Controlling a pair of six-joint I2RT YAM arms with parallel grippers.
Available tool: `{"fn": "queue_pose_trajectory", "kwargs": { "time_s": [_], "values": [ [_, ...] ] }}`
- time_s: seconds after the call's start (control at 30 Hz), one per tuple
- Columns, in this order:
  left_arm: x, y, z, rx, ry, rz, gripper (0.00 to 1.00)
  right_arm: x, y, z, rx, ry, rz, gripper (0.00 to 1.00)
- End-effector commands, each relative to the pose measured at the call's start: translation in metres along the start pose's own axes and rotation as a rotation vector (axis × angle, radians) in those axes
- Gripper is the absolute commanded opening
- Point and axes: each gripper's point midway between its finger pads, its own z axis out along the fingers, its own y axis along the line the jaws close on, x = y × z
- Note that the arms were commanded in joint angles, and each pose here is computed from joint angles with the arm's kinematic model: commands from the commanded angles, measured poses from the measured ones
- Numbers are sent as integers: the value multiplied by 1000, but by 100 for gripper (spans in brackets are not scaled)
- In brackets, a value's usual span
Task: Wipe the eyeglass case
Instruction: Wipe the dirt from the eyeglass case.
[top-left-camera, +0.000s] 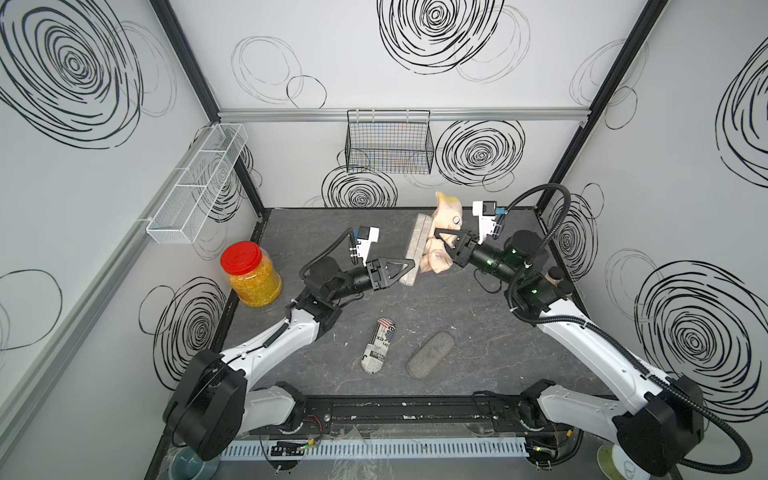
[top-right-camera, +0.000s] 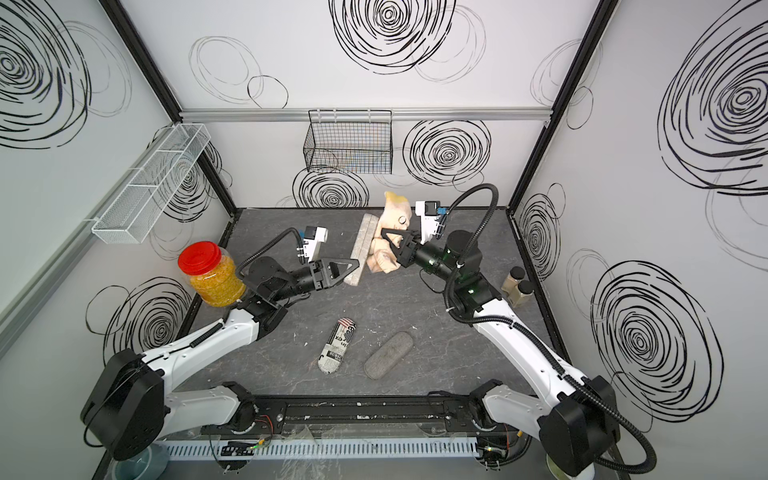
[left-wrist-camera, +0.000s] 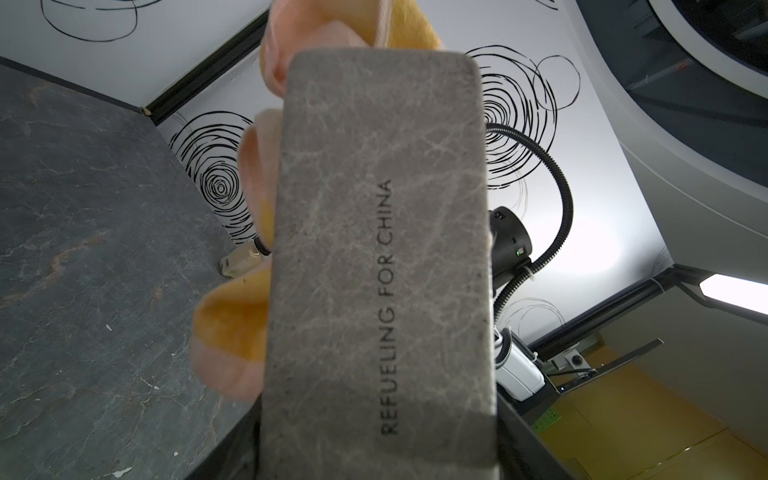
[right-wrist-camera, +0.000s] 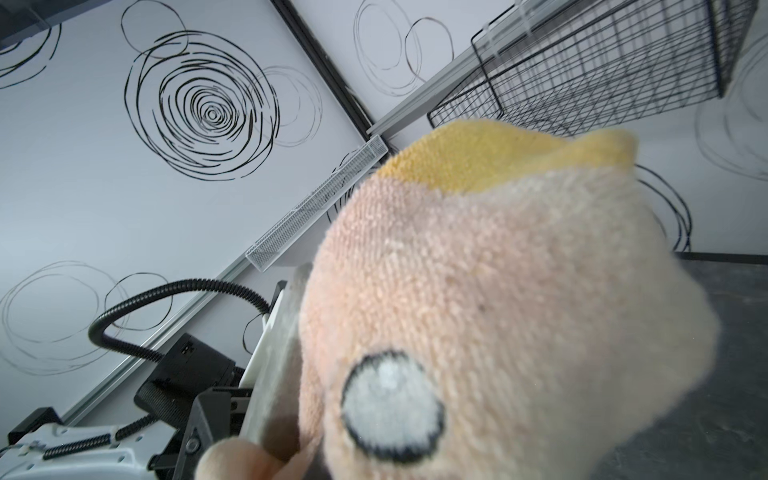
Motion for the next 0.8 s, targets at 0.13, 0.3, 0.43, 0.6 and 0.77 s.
{"fn": "queue_pose_trajectory", "kwargs": {
  "time_s": [0.13, 0.3, 0.43, 0.6, 0.77],
  "values": [
    [11, -27, 4, 44, 62, 169, 56, 30, -15, 4, 38, 84, 38, 11],
    [51, -18, 15, -35, 253, 264, 56, 57, -85, -17, 281, 129, 107, 10],
    [70, 7, 11, -188, 354, 340, 56, 49, -109, -46, 340, 157, 87, 10],
    [80, 46, 1, -444, 399, 539, 55, 31, -108, -74, 396, 190, 19, 10],
    [92, 63, 0, -606, 412, 725, 55, 27, -87, -86, 348, 230, -10, 10]
  ]
}}
